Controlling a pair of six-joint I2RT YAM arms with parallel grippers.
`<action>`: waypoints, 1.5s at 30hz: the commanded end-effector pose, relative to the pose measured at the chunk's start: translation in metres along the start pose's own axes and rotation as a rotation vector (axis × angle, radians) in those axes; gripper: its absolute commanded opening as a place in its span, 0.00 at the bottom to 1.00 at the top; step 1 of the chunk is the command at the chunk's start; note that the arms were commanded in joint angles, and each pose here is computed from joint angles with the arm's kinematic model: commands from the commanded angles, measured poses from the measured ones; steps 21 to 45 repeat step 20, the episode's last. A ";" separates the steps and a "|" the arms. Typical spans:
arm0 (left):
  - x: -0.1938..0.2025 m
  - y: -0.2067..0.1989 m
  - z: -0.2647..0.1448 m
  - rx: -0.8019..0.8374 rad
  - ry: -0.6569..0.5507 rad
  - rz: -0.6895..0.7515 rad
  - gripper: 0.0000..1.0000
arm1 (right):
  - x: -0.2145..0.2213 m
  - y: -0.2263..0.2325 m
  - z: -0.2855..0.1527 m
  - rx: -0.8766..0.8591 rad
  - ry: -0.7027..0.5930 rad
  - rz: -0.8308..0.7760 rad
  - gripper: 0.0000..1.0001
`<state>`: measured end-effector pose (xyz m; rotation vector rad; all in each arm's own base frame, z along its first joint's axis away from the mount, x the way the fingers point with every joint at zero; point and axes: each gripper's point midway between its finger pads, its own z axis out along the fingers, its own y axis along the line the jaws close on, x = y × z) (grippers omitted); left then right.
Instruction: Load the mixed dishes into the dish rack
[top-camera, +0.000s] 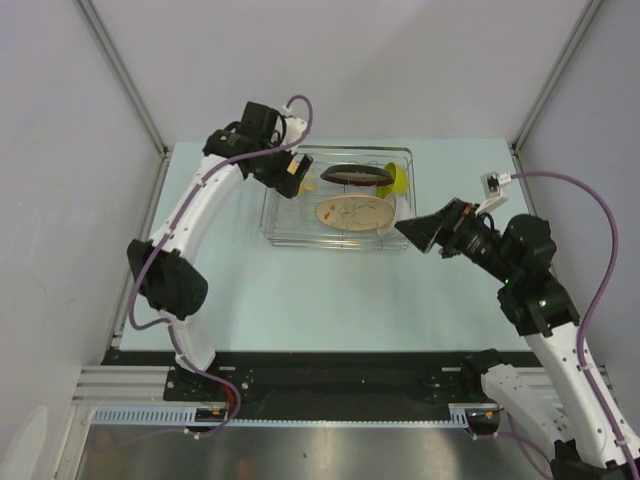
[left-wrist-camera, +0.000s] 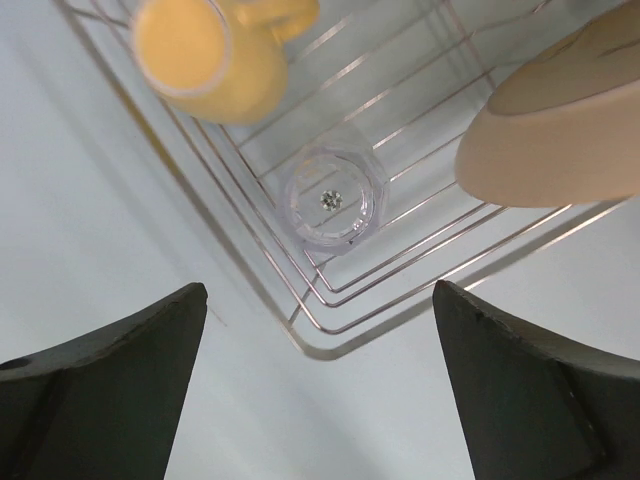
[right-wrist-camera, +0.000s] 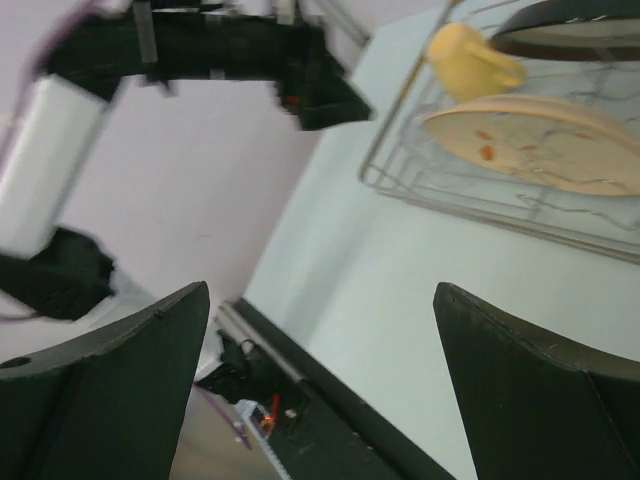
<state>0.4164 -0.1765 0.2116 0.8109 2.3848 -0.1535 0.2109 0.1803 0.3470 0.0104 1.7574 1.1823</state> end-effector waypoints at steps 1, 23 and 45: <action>-0.051 -0.001 -0.134 -0.071 -0.290 0.006 1.00 | -0.026 -0.034 0.001 0.281 0.010 -0.128 1.00; 0.058 -0.025 -0.199 -0.087 -0.421 -0.097 1.00 | -0.001 -0.031 0.022 0.405 0.157 -0.316 1.00; 0.058 -0.025 -0.199 -0.087 -0.421 -0.097 1.00 | -0.001 -0.031 0.022 0.405 0.157 -0.316 1.00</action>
